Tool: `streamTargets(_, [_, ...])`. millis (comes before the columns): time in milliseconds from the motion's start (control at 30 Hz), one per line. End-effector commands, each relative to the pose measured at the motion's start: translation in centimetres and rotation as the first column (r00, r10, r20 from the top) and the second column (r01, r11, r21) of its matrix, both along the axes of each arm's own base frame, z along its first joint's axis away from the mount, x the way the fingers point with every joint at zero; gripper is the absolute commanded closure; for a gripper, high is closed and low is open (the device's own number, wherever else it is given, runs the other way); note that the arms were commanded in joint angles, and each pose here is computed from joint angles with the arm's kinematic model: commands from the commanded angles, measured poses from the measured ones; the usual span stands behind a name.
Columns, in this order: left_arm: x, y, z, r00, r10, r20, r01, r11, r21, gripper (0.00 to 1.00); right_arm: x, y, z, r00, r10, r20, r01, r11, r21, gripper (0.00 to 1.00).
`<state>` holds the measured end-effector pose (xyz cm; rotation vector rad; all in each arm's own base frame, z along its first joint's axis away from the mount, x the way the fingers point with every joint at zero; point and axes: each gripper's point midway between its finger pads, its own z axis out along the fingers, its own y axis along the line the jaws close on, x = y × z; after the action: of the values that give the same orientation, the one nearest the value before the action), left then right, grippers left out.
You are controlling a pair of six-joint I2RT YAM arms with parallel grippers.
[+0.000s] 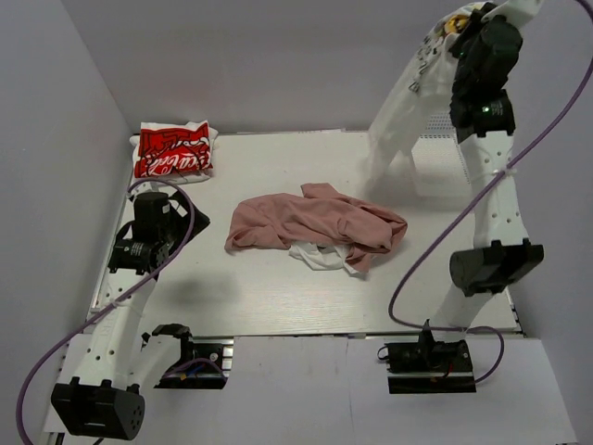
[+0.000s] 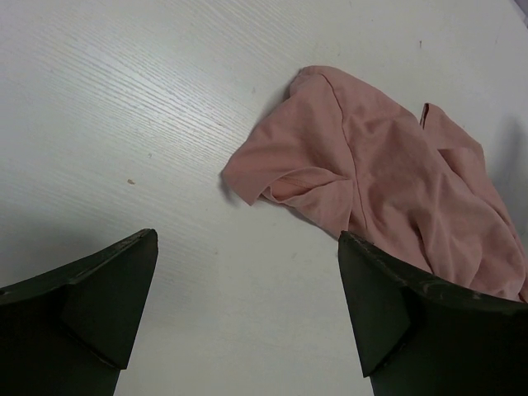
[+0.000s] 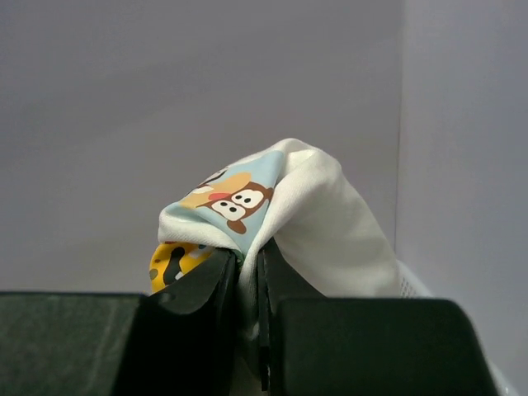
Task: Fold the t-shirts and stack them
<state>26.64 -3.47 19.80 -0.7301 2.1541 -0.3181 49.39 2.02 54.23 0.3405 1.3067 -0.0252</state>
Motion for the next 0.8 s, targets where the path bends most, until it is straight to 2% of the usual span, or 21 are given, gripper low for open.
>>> streamTargets(0, [0.2, -0.1, -0.4, 1.000, -0.001, -0.011, 0.001, 1.000, -0.001, 0.00, 2.3, -1.6, 1.9, 0.996, 0.085, 0.023, -0.086, 0.996, 0.038, 1.00])
streamTargets(33, [0.3, -0.3, -0.6, 1.000, -0.009, -0.011, 0.009, 1.000, -0.008, 0.00, 2.8, -4.7, 1.7, 0.999, 0.039, 0.030, -0.041, 0.996, 0.074, 1.00])
streamTargets(100, [0.6, -0.4, -0.6, 1.000, -0.009, -0.009, 0.009, 1.000, -0.008, 0.00, 4.4, -7.4, 0.8, 0.998, 0.031, 0.046, -0.035, 0.996, 0.083, 1.00])
streamTargets(200, [0.8, -0.5, -1.6, 0.999, -0.016, -0.046, 0.015, 1.000, -0.011, 0.00, 5.4, -11.7, -0.4, 0.995, -0.090, 0.054, 0.090, 0.996, 0.004, 1.00])
streamTargets(333, [1.2, -0.7, -2.6, 0.997, -0.030, -0.073, 0.029, 1.000, -0.010, 0.00, 9.0, -13.3, -6.5, 0.991, -0.094, -0.092, 0.084, 0.990, -0.109, 1.00])
streamTargets(367, [1.3, -0.7, -3.0, 0.996, -0.030, -0.089, 0.029, 1.000, -0.009, 0.00, 9.9, -12.5, -7.8, 0.992, -0.047, -0.119, 0.027, 0.986, -0.165, 1.00])
streamTargets(400, [1.4, -0.8, -3.3, 0.995, -0.030, -0.099, 0.029, 1.000, -0.008, 0.00, 10.9, -12.7, -12.9, 0.974, -0.048, -0.223, 0.010, 0.986, -0.169, 1.00])
streamTargets(433, [1.4, -0.8, -3.3, 0.995, -0.030, -0.099, 0.029, 1.000, -0.008, 0.00, 11.4, -12.3, -14.2, 0.972, -0.032, -0.233, -0.008, 0.985, -0.170, 1.00])
streamTargets(467, [1.2, -0.7, -4.2, 0.990, -0.029, -0.138, 0.029, 1.000, -0.006, 0.00, 11.8, -12.1, -17.2, 0.958, -0.022, -0.286, -0.027, 0.986, -0.163, 1.00])
streamTargets(533, [1.2, -0.7, -4.4, 0.987, -0.029, -0.156, 0.029, 1.000, -0.005, 0.00, 12.5, -12.3, -22.1, 0.929, -0.010, -0.370, -0.041, 0.991, -0.130, 1.00])
streamTargets(567, [1.2, -0.6, -4.4, 0.988, -0.022, -0.156, 0.023, 1.000, 0.002, 0.00, 13.1, -12.6, -26.0, 0.899, -0.013, -0.438, -0.033, 0.995, -0.096, 1.00])
streamTargets(633, [1.0, -0.6, -4.7, 0.984, -0.022, -0.174, 0.023, 1.000, 0.003, 0.00, 13.0, -12.8, -28.6, 0.858, -0.019, -0.513, -0.028, 0.996, -0.084, 0.97])
streamTargets(667, [1.1, -0.6, -5.0, 0.983, -0.022, -0.183, 0.023, 1.000, 0.004, 0.00, 13.2, -12.8, -31.4, 0.816, -0.013, -0.577, -0.037, 0.997, -0.074, 0.62])
streamTargets(733, [1.1, -0.6, -5.0, 0.983, -0.022, -0.183, 0.023, 1.000, 0.004, 0.00, 12.9, -12.6, -32.8, 0.779, -0.011, -0.627, -0.035, 0.998, -0.061, 0.12])
streamTargets(767, [1.0, -0.7, -5.0, 0.983, -0.030, -0.184, 0.030, 1.000, -0.004, 0.00, 12.4, -12.6, -33.4, 0.755, -0.004, -0.655, -0.039, 0.998, -0.051, 0.10])
